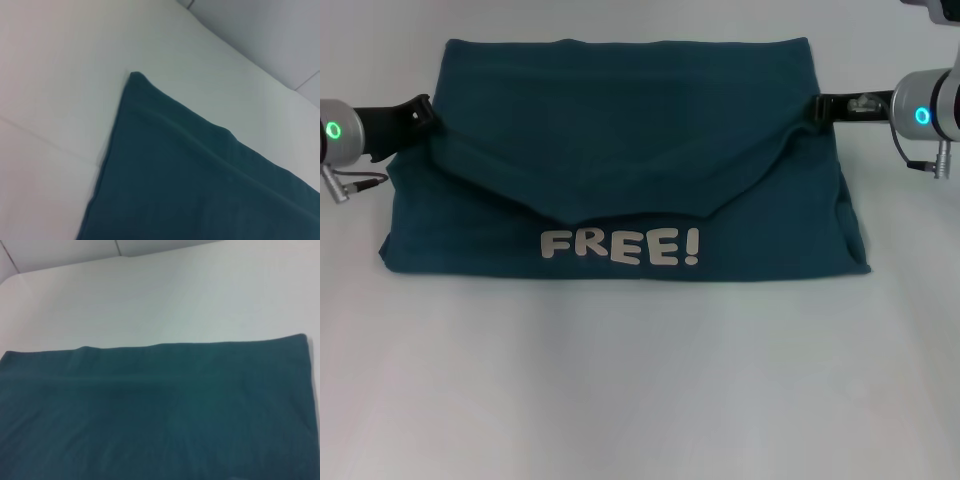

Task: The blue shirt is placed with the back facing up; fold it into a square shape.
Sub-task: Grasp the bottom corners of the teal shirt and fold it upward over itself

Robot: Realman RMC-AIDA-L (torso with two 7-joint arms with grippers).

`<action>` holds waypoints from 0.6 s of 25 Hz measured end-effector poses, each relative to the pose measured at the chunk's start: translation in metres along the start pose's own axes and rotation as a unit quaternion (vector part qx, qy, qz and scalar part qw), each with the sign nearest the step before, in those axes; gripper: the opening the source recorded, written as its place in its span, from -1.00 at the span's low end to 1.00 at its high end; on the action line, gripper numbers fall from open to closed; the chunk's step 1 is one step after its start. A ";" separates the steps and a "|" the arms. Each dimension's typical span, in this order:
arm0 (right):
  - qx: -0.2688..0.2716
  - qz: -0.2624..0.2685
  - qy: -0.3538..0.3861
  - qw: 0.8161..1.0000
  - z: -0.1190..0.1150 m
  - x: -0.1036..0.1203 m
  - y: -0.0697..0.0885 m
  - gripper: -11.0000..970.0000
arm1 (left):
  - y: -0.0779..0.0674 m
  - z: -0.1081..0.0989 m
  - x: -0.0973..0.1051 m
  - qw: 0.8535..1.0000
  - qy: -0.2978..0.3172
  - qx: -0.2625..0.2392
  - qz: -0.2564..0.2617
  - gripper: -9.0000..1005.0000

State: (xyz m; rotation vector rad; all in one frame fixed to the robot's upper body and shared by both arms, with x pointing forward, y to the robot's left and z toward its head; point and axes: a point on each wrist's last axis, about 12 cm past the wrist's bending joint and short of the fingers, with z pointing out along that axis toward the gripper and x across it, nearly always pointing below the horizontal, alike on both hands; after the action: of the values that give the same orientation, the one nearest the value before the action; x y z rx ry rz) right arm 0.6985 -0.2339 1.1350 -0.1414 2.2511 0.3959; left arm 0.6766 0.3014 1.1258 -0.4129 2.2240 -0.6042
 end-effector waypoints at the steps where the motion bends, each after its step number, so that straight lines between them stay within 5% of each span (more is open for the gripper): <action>1: 0.001 -0.003 0.000 1.000 0.001 0.000 0.001 -0.62 | 0.001 0.000 0.000 1.000 -0.004 -0.003 -0.001 -0.77; 8: 0.002 -0.004 0.001 1.000 0.000 0.000 -0.001 -0.59 | 0.012 0.000 0.006 0.999 -0.013 -0.018 -0.033 -0.74; 11: -0.006 0.006 0.009 1.000 -0.004 0.001 -0.005 -0.58 | 0.021 -0.004 0.007 0.998 -0.018 -0.026 -0.048 -0.48; 15: -0.025 0.046 0.021 0.998 -0.016 0.005 -0.021 -0.21 | 0.035 -0.013 0.006 0.997 -0.023 -0.027 -0.062 -0.15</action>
State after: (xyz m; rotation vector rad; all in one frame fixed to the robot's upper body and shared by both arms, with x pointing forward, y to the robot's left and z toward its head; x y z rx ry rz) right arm 0.6887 -0.2590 1.1355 -0.0712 2.2952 0.5025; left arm 0.6593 0.3317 1.1112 -0.5903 2.1870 -0.5939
